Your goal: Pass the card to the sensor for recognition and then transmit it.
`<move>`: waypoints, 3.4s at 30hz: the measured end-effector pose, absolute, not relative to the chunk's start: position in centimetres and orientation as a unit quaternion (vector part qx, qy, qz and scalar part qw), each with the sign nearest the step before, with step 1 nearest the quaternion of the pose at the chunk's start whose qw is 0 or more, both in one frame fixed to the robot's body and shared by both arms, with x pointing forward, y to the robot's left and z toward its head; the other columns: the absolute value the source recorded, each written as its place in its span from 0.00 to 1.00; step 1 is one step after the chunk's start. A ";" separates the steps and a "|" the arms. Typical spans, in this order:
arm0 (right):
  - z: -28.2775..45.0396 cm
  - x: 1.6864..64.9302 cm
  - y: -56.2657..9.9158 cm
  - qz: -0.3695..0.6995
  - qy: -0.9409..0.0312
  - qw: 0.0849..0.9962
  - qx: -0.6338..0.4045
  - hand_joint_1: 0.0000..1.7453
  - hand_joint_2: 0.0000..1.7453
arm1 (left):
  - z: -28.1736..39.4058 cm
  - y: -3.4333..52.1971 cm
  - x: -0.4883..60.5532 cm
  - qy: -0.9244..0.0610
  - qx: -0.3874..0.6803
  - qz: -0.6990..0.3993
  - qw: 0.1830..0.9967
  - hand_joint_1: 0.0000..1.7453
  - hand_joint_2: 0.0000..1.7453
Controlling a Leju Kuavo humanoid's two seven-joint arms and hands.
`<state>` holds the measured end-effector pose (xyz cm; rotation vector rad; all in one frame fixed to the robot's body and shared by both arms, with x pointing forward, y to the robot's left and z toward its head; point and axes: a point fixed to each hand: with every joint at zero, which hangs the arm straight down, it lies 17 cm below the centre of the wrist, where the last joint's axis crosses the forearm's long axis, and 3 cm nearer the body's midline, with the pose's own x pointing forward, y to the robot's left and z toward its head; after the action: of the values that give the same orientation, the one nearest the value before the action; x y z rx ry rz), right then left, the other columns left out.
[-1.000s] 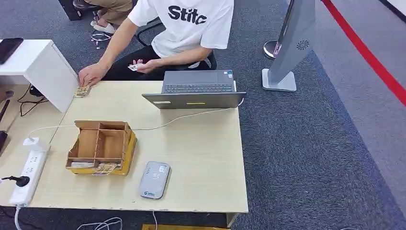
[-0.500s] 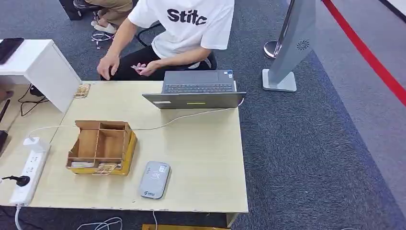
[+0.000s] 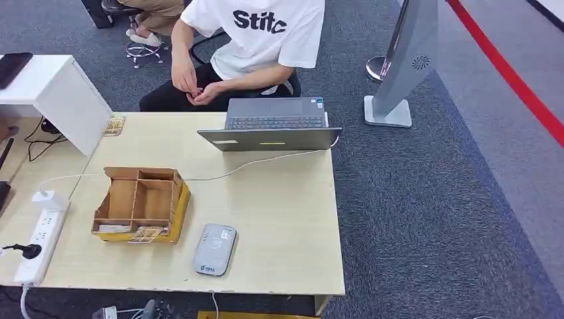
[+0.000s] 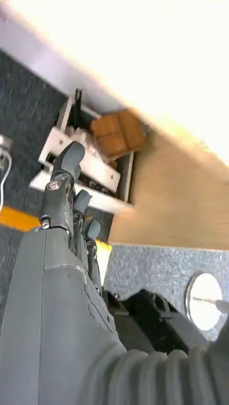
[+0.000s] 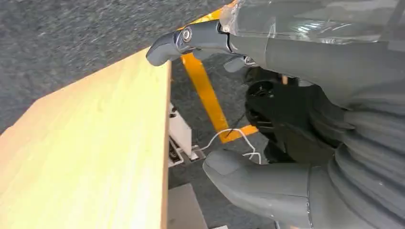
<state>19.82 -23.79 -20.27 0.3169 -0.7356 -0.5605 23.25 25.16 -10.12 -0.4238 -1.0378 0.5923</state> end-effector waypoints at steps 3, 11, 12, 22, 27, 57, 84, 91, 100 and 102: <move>-19.7 20.6 -23.8 -0.271 -0.367 0.876 0.157 0.00 1.00 | -8.8 24.7 24.5 -0.509 -0.196 0.266 0.795 0.00 1.00; -18.3 22.2 -23.8 -0.268 -0.395 0.864 0.162 0.00 1.00 | -6.8 24.4 26.5 -0.552 -0.171 0.244 0.779 0.00 1.00; -18.2 22.4 -23.7 -0.267 -0.398 0.862 0.163 0.00 1.00 | -6.6 24.5 26.5 -0.556 -0.166 0.243 0.778 0.00 1.00; -16.7 23.1 -23.5 -0.262 -0.421 0.853 0.163 0.00 1.00 | -5.0 25.7 25.5 -0.555 -0.128 0.258 0.780 0.00 1.00; -15.8 23.9 -23.3 -0.259 -0.433 0.847 0.166 0.00 1.00 | -5.0 26.1 24.8 -0.534 -0.112 0.250 0.800 0.00 1.00; -10.4 26.5 -24.4 -0.293 -0.466 0.807 0.214 0.00 1.00 | -6.6 27.4 12.4 -0.283 -0.049 0.285 0.915 0.00 1.00; -10.6 21.8 -25.9 -0.405 -0.417 0.769 0.265 0.00 1.00 | -5.9 27.4 10.4 -0.265 -0.047 0.277 0.922 0.00 1.00; -10.3 21.7 -25.7 -0.400 -0.417 0.772 0.265 0.00 1.00 | -5.9 27.6 9.7 -0.259 -0.042 0.283 0.922 0.00 1.00; -10.1 21.2 -27.3 -0.437 -0.417 0.762 0.231 0.00 1.00 | -3.9 32.8 11.3 -0.330 0.023 0.471 0.818 0.00 1.00; -9.7 21.1 -27.4 -0.439 -0.421 0.760 0.228 0.00 1.00 | -3.2 33.4 12.0 -0.351 0.032 0.481 0.803 0.00 1.00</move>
<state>21.09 -27.37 -9.68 0.4973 -0.9157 -0.9563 12.05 33.37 -3.21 0.0689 -0.7528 1.0298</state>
